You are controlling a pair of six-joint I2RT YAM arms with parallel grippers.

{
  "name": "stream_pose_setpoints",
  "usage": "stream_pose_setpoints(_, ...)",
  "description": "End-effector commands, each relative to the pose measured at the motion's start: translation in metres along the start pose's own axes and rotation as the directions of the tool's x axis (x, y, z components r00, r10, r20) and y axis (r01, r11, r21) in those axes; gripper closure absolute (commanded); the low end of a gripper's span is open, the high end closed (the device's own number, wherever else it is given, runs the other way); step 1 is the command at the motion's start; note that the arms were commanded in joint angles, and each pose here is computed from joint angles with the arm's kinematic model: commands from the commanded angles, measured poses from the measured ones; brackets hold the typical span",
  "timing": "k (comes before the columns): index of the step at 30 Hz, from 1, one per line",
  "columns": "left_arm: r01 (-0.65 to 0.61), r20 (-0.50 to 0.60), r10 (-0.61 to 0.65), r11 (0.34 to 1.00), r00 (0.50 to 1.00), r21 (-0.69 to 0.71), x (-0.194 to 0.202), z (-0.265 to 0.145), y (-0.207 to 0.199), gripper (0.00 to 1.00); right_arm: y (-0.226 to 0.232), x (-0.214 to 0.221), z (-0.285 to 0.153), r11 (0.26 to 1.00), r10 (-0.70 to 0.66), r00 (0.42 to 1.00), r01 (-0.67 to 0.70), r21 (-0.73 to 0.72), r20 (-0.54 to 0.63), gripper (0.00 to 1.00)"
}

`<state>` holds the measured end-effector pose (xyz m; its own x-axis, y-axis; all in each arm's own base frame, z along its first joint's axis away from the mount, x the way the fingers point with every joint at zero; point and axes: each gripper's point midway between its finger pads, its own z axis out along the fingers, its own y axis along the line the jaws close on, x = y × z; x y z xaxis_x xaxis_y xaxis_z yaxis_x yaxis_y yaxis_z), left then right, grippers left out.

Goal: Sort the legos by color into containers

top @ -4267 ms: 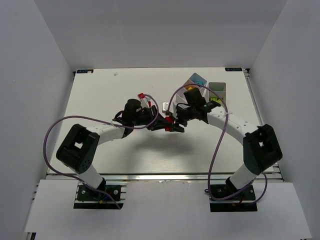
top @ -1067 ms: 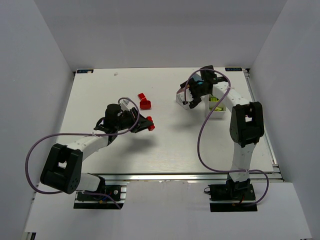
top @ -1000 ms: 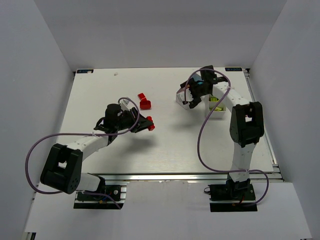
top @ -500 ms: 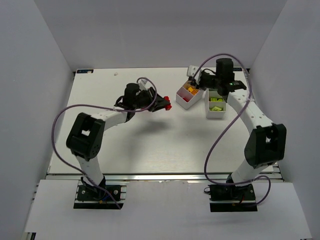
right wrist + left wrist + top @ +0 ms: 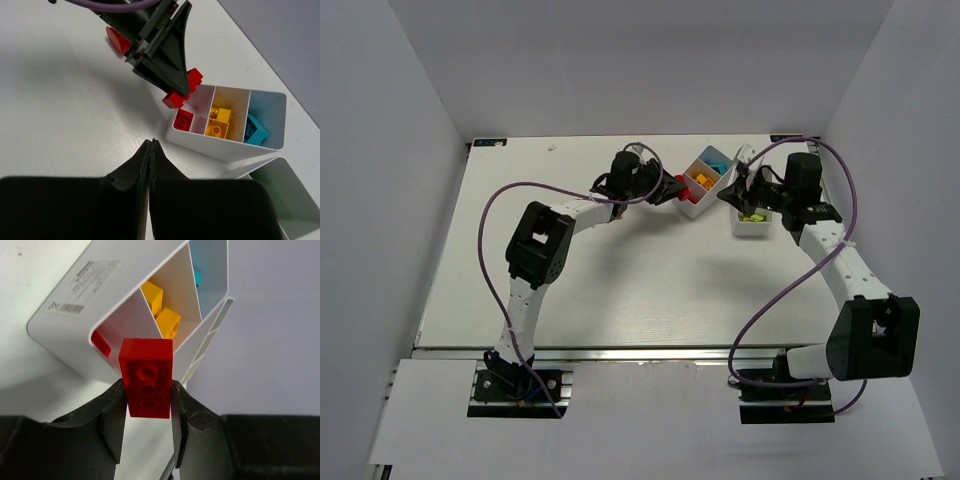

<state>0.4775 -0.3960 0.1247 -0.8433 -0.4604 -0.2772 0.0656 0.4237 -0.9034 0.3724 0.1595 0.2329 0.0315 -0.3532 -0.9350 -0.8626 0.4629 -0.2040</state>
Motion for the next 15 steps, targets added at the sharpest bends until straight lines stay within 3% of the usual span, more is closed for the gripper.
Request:
stream_pose_setpoints(1,0.023,0.076,-0.026,0.999,0.997,0.040,-0.018,0.007,-0.030,0.82,0.001,-0.024,-0.010,1.000,-0.013,0.997,0.011,0.014,0.080,1.00)
stream_pose_setpoints(5,0.041,0.105,-0.043,0.999,0.994,0.019,-0.021,0.015,-0.032,0.78,0.004,-0.023,-0.015,1.000,-0.017,0.995,0.015,0.023,0.097,1.00)
stream_pose_setpoints(15,0.074,0.102,-0.069,0.996,0.992,-0.044,-0.006,0.029,-0.023,0.55,0.005,-0.020,-0.022,1.000,0.000,0.994,-0.003,0.030,0.110,1.00)
